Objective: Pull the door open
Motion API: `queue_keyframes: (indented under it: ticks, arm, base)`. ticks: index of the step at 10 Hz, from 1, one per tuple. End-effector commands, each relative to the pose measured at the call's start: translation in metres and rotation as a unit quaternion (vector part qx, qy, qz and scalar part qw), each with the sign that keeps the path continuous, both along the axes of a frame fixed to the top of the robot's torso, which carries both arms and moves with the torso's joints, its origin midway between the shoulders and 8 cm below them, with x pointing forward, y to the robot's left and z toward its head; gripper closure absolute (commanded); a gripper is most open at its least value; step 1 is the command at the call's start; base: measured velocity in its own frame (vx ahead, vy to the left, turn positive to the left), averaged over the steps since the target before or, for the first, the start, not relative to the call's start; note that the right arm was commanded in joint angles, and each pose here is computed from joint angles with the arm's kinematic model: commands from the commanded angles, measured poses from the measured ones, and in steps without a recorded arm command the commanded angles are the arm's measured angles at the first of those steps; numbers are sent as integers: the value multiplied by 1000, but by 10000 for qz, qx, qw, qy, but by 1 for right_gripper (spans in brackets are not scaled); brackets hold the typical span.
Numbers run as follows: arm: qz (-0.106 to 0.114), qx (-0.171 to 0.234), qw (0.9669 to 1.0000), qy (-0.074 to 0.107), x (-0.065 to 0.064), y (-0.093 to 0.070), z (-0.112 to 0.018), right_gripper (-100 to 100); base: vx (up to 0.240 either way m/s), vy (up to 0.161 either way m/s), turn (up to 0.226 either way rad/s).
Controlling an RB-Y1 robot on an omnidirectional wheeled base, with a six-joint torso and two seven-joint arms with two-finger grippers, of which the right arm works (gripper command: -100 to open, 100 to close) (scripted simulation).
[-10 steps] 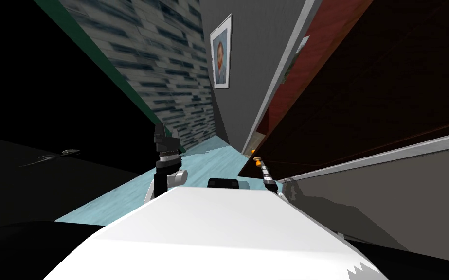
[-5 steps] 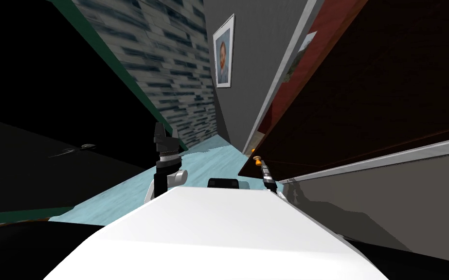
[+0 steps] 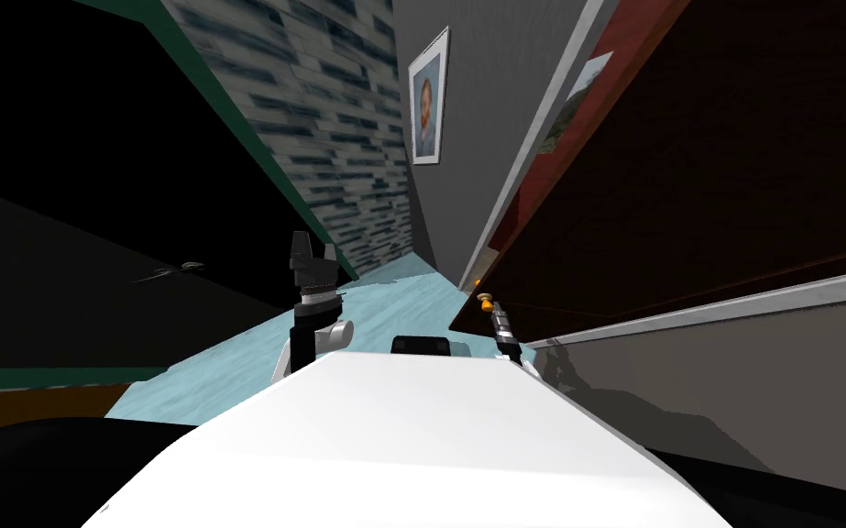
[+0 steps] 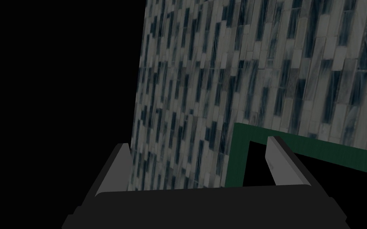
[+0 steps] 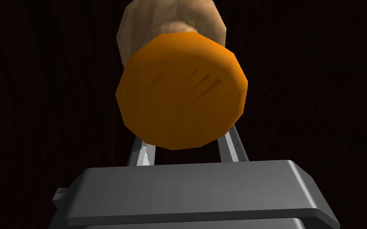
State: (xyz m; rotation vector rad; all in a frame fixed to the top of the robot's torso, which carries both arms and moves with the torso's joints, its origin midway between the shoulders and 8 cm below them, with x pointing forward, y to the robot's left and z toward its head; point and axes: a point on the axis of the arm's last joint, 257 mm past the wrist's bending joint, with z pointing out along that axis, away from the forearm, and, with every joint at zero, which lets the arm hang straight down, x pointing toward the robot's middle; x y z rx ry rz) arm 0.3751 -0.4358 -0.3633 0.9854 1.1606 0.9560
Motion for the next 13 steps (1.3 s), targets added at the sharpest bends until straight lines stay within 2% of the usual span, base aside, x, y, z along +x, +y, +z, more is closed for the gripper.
queue_keyframes:
  ticks: [1, 2, 3, 4, 5, 6, 8, 10, 11, 13]
  arm:
    - [80, 251, 9996, -133, 7, 7, 7, 100]
    - [63, 492, 9986, -169, 9, 6, 7, 100]
    - [69, 538, 9984, -174, 9, 6, 7, 100]
    - [55, 797, 9966, -212, 12, 5, 7, 100]
    - [59, 826, 9963, -215, 12, 5, 7, 100]
    - [47, 1091, 9937, -254, 14, 5, 7, 100]
    - [50, 1114, 9934, -256, 14, 5, 7, 100]
    - [22, 1604, 9865, -327, 18, 3, 7, 100]
    - [33, 1687, 9851, -338, 18, 3, 7, 100]
    - [5, 2168, 9754, -407, 22, 2, 7, 100]
  base:
    - [-67, -26, 44]
    - [-57, -20, 79]
    - [-51, -24, 46]
    - [-66, -29, 100]
    - [-57, -31, 53]
    - [-67, -25, 79]
    - [-32, -10, 22]
    - [-66, -27, 117]
    - [-70, -33, 61]
    - [-77, -31, 104]
